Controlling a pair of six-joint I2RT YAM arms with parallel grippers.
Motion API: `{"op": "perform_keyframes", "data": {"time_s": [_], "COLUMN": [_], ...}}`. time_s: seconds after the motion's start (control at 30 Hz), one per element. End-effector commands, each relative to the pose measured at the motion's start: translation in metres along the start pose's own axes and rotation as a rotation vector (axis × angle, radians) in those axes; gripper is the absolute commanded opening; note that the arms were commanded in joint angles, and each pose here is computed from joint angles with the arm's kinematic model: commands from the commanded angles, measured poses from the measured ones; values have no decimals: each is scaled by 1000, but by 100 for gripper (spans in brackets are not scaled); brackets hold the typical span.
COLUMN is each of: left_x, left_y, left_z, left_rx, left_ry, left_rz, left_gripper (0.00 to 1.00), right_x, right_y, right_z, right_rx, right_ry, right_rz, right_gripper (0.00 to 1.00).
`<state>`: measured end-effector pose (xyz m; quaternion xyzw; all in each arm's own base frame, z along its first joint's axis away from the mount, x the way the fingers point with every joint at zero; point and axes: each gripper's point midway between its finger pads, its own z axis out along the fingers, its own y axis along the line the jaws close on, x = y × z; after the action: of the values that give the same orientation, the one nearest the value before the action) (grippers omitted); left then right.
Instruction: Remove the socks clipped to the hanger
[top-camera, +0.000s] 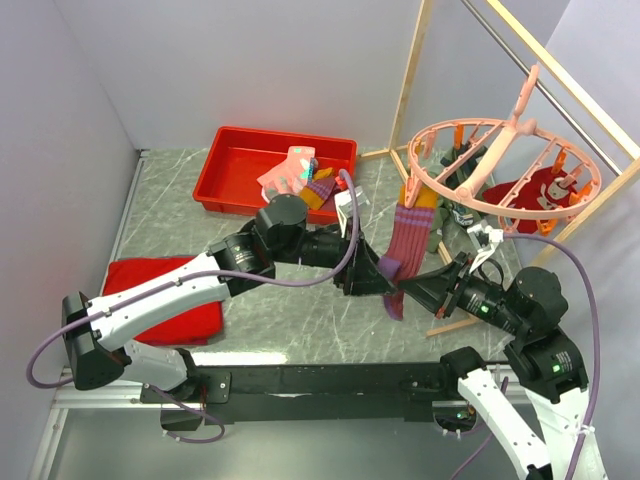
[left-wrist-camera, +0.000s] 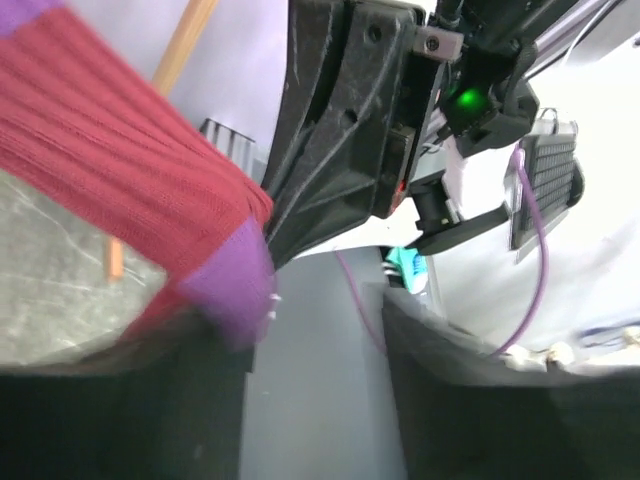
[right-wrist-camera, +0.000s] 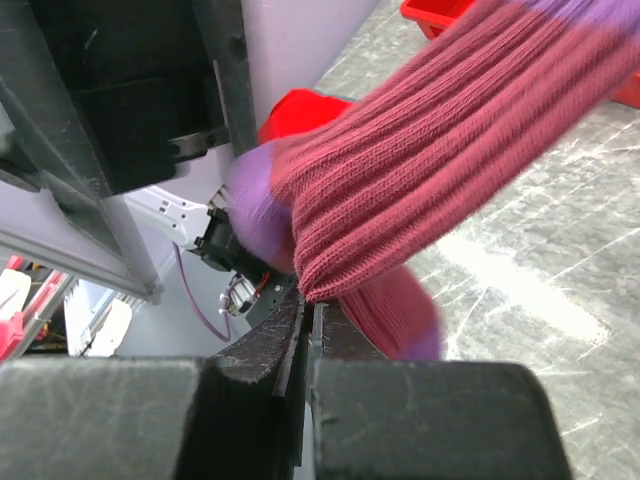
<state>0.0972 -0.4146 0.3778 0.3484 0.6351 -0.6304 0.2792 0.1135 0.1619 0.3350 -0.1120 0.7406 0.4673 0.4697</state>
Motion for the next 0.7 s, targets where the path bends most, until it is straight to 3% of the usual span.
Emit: {"op": "perform_keyframes", "data": {"time_s": [0.0,0.17,0.37,0.43,0.47,0.53,0.57,0.67], "left_x": [-27,-73,-106,-107,-114,-115,-121,-127], "left_y": [2,26,64,85,83,98,95,111], "left_z": [-21,-45,-27,-15,-17,-9,-10,-4], "left_rx": [-24,16,102,139,198,239,283,297], "left_ry": [-83,-204,-170,-148,-163,-161,-189,-211], "left_rz": [51,-4,-50,-153,-114,-202,-157,-211], "left_gripper": [76,76,76,78,79,75,74,72], "right_x": [1,7,7,6,5,3,3,1], "right_y": [6,3,4,5,6,7,7,8], "right_z": [-1,-3,-3,-3,-3,-4,-5,-6], "right_rx": [-40,-20,-20,-20,-20,-16,-14,-12], "right_ry": [-14,9,30,31,31,30,28,22], "right_rz": [0,12,14,13,12,11,9,6], "right_gripper": [0,0,0,0,0,0,0,0]}}
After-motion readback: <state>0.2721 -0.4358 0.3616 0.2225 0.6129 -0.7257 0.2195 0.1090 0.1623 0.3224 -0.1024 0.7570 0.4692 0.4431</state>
